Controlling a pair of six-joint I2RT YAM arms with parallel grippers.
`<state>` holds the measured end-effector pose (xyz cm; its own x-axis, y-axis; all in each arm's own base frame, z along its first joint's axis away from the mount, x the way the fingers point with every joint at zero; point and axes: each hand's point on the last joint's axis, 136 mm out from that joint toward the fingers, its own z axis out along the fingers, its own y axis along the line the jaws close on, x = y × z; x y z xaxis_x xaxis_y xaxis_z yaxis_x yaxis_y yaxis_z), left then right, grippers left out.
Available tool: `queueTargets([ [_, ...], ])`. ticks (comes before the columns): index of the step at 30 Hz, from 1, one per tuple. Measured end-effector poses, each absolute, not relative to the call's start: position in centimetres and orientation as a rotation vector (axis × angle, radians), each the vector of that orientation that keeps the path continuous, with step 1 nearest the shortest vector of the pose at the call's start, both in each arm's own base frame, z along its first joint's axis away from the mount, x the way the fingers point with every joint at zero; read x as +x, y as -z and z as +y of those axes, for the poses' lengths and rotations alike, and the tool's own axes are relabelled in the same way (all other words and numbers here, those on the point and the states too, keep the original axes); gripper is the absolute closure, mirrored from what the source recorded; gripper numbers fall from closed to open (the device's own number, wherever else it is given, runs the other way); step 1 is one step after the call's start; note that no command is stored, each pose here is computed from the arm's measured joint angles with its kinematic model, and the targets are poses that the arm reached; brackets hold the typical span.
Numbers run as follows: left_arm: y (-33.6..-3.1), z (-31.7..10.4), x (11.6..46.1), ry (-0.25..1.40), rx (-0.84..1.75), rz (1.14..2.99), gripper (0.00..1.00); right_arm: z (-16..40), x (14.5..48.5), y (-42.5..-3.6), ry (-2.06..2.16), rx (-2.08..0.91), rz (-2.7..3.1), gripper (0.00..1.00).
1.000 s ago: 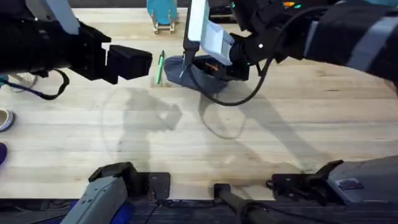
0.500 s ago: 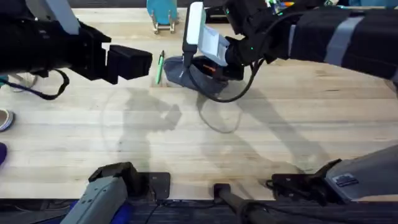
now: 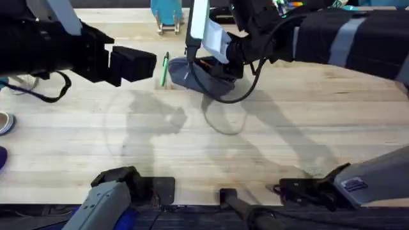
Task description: Unzip the bag, pick up the pens from the table one at a time and place them inside, then zip the bag closed.
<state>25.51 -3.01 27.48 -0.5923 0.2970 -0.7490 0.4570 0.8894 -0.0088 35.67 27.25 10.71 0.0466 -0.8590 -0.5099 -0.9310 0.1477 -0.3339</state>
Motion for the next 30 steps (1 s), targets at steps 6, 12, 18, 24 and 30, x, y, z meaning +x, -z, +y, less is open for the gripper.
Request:
queueTargets([
  [6, -27.5, -3.0, 25.5, 0.254, 0.539, 2.245, 0.005, 27.1, 34.9, -9.9, -0.177, -1.733, 1.848, 0.968],
  [12, -27.5, -3.0, 25.5, 0.254, 0.538, 2.245, 0.005, 26.2, 35.0, -9.4, -0.127, -1.725, 1.897, 0.968],
  [18, -27.5, -3.0, 25.5, 0.254, 0.538, 2.245, 0.006, 26.1, 35.1, -9.4, -0.12, -1.706, 1.918, 0.968],
  [24, -27.5, -3.0, 25.5, 0.254, 0.538, 2.245, 0.006, 26.1, 35.2, -8.8, -0.119, -1.703, 1.938, 0.932],
  [30, -27.5, -3.0, 25.5, 0.254, 0.538, 2.245, 0.005, 26.1, 35.3, -8.6, -0.118, -1.696, 1.947, 0.303],
])
